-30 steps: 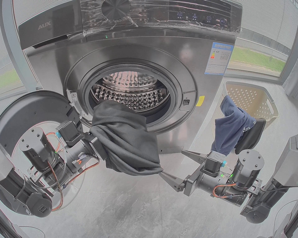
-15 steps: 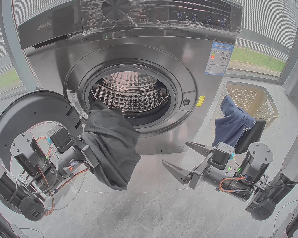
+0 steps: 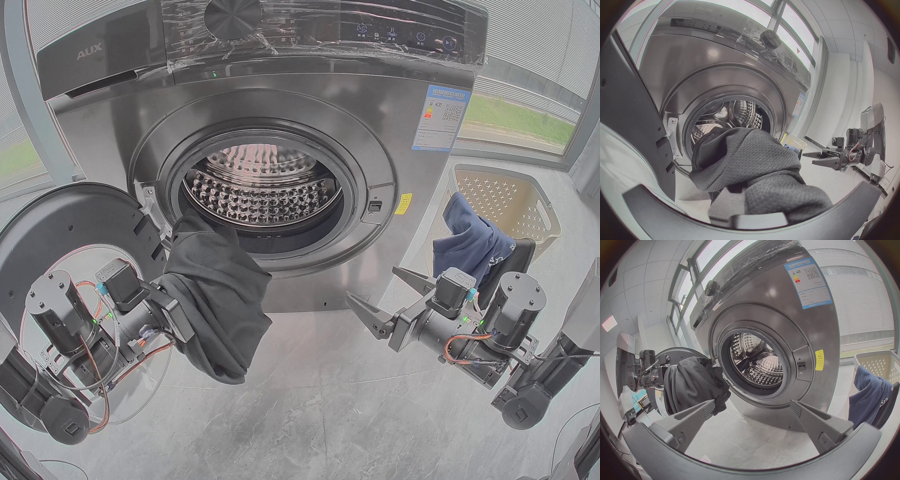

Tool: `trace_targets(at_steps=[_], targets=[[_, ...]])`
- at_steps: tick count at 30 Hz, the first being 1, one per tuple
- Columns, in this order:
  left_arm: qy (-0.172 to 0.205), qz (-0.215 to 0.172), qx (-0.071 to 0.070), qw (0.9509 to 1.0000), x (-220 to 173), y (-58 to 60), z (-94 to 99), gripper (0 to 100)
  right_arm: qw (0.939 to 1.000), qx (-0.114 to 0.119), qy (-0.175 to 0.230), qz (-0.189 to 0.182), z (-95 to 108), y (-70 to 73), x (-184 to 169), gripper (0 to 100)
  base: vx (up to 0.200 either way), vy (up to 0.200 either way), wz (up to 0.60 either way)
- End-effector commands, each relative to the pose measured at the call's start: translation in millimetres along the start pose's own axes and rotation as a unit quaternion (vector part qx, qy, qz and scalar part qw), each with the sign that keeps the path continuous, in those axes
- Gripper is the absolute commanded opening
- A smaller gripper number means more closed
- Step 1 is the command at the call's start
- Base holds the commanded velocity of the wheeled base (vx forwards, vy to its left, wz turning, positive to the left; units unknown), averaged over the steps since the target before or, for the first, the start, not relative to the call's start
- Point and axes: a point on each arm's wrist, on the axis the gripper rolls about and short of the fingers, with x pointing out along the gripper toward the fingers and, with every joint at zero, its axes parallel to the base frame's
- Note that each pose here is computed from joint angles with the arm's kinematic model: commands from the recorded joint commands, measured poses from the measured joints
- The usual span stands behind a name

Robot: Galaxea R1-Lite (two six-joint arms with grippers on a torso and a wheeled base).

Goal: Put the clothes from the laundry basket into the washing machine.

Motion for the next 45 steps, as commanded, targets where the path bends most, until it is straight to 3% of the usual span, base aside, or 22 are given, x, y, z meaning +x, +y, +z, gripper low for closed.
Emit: trace_targets(at_steps=[1, 10, 15, 45], targets=[[0.014, 0.002, 0.004, 0.9999, 2, 1.3, -7.2, 0, 1.0000, 0.000, 0.004, -0.005, -3, -3.1, 1, 100, 0.000, 0.000, 0.00], [0.017, 0.004, -0.002, 0.9999, 1, 3.1, -8.1, 0, 1.0000, 0.000, 0.004, -0.002, -3, -1.7, 1, 100, 0.000, 0.000, 0.00], [0.027, 0.004, 0.002, 0.9996, 2, 2.6, -13.0, 0, 1.0000, 0.001, 0.005, -0.002, -3, -1.3, 1, 100, 0.200, 0.000, 0.00], [0.049, -0.005, 0.004, 0.9988, 6, -2.1, -24.4, 0, 1.0000, 0.001, 0.006, 0.002, -3, 1.5, 0, 100, 0.033, 0.000, 0.00]])
